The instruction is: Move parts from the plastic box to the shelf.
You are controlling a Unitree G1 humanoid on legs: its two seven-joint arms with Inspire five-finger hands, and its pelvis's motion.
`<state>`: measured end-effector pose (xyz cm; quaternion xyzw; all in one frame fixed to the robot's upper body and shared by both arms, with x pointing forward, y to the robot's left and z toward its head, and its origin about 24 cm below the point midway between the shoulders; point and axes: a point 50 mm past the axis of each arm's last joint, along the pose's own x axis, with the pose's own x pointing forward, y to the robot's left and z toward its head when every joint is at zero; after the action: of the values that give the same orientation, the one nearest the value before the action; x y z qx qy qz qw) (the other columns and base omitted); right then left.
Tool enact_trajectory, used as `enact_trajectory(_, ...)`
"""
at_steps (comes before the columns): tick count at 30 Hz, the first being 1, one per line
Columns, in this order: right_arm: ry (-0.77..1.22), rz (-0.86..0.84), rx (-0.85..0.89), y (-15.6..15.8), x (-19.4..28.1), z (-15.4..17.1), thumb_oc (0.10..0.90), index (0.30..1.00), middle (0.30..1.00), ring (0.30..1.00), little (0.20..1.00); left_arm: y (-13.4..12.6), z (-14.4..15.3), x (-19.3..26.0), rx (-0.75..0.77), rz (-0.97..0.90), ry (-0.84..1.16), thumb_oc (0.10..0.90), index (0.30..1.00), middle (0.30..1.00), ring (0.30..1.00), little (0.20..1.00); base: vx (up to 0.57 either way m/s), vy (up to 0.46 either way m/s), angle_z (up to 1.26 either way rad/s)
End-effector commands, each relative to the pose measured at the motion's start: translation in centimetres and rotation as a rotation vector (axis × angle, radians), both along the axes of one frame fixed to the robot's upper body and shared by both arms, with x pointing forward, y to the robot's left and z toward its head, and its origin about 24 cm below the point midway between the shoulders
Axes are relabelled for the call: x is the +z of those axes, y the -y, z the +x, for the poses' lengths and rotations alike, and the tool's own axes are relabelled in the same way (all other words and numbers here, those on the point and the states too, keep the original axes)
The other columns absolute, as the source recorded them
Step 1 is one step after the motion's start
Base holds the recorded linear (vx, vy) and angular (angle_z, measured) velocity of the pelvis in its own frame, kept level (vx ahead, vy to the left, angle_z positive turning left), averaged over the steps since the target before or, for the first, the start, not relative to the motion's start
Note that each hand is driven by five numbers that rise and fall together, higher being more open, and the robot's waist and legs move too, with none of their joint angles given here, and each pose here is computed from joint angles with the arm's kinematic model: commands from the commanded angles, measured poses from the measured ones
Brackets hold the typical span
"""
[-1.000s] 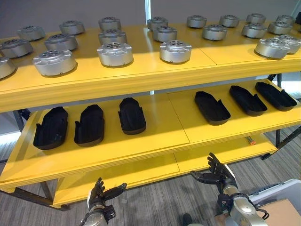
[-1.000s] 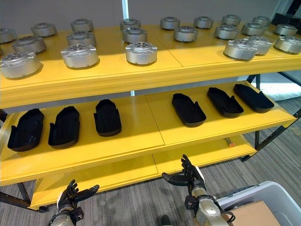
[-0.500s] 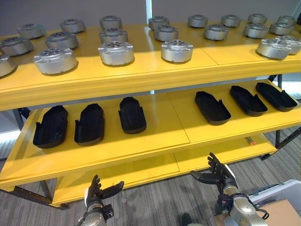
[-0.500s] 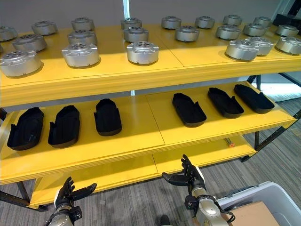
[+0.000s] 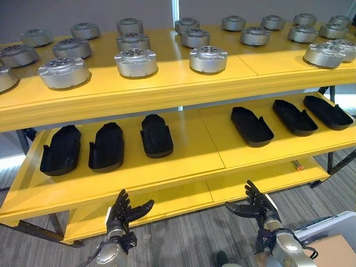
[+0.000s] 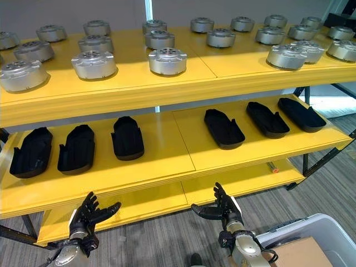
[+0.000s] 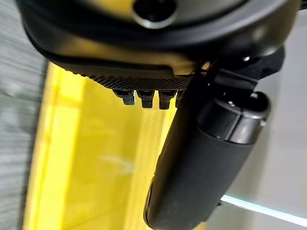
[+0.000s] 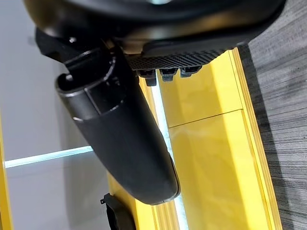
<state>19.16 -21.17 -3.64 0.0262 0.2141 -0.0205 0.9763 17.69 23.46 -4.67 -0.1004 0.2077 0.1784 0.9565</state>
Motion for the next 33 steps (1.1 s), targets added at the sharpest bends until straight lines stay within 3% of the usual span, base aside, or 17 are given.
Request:
enact_trajectory(1,0.298,0.028,-0.007,0.1,5.3,3.7,0.900,1.000,1.000,1.000,1.000,-2.3,3.2,4.2,0.000,0.078,0.201,0.900,1.000,1.000,1.000,1.000,0.00,0.000,0.00)
enact_trajectory(15,0.299,0.024,-0.012,0.3,5.2,3.6,0.900,1.000,1.000,1.000,1.000,-1.1,2.9,3.4,-0.090,-0.025,0.200,0.900,1.000,1.000,1.000,1.000,0.00,0.000,0.00)
enact_trajectory(33,0.256,0.016,-0.017,0.3,4.6,3.4,0.900,1.000,1.000,1.000,1.000,-2.7,2.8,3.7,0.021,0.011,0.212,0.900,1.000,1.000,1.000,1.000,0.00,0.000,0.00)
